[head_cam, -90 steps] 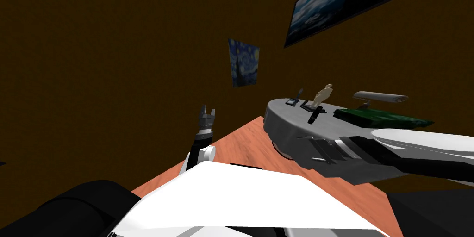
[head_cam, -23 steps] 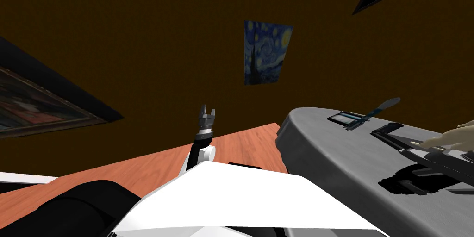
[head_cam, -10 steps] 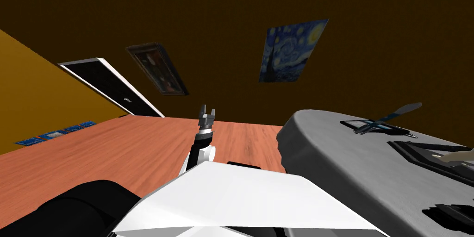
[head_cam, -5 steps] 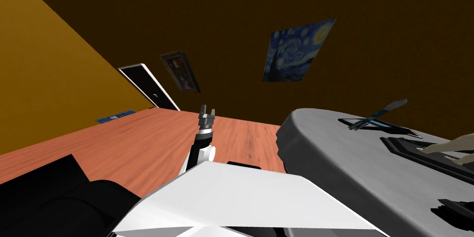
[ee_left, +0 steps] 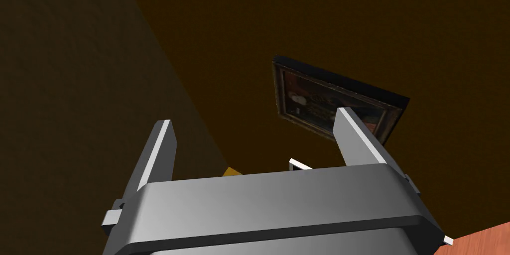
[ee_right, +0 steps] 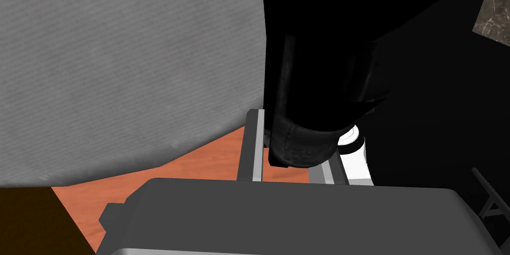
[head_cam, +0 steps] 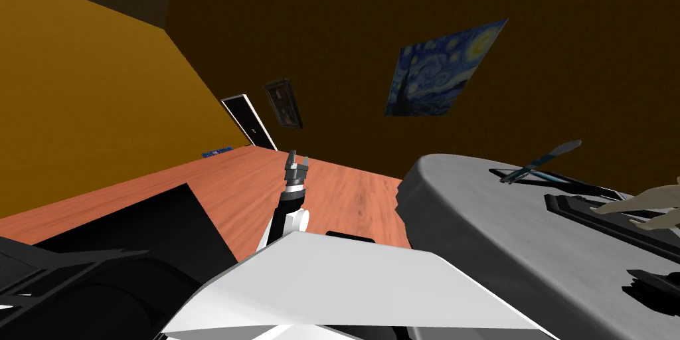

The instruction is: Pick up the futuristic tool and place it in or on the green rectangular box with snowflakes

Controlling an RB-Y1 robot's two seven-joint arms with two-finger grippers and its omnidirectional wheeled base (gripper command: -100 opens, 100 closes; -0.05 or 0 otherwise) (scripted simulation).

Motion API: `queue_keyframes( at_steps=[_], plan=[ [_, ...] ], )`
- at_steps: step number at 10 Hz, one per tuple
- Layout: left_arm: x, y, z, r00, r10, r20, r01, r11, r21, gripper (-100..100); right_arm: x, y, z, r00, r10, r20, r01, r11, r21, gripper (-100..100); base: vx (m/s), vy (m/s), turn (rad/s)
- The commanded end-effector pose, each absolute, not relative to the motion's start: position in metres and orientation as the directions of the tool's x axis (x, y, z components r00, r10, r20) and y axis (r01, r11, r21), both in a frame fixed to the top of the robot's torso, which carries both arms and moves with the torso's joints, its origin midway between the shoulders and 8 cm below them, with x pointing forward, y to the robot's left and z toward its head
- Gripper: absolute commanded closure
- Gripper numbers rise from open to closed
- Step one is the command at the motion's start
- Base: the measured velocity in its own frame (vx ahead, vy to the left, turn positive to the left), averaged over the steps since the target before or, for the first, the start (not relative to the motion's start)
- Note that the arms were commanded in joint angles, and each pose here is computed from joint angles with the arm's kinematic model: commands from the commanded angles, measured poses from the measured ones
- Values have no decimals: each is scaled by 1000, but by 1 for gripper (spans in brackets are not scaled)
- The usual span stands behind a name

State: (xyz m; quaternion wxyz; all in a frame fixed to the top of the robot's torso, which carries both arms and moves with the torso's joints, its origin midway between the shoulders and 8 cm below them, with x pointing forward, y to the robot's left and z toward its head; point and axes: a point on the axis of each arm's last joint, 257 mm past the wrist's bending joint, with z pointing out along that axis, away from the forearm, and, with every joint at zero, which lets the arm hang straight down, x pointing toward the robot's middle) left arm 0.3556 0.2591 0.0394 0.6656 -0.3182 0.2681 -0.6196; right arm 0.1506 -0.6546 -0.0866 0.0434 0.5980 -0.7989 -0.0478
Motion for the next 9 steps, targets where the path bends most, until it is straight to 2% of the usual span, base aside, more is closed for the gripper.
queue_keyframes(
  at_steps=[1, 5, 9],
  plan=[
    [356, 259, 39, 89, -995, 37, 654, 30, -756, 0, 157, -655, -77, -317, -948, 31, -939, 318, 131, 100, -307, -50, 363],
    [356, 259, 39, 88, -995, 37, 654, 30, -756, 0, 179, -655, -52, -388, -918, 85, -909, 396, 132, 100, -335, -74, 313],
    [356, 259, 39, 88, -995, 37, 654, 30, -756, 0, 195, -653, -37, -431, -893, 128, -886, 446, 127, 100, -281, -58, 223]
  ],
)
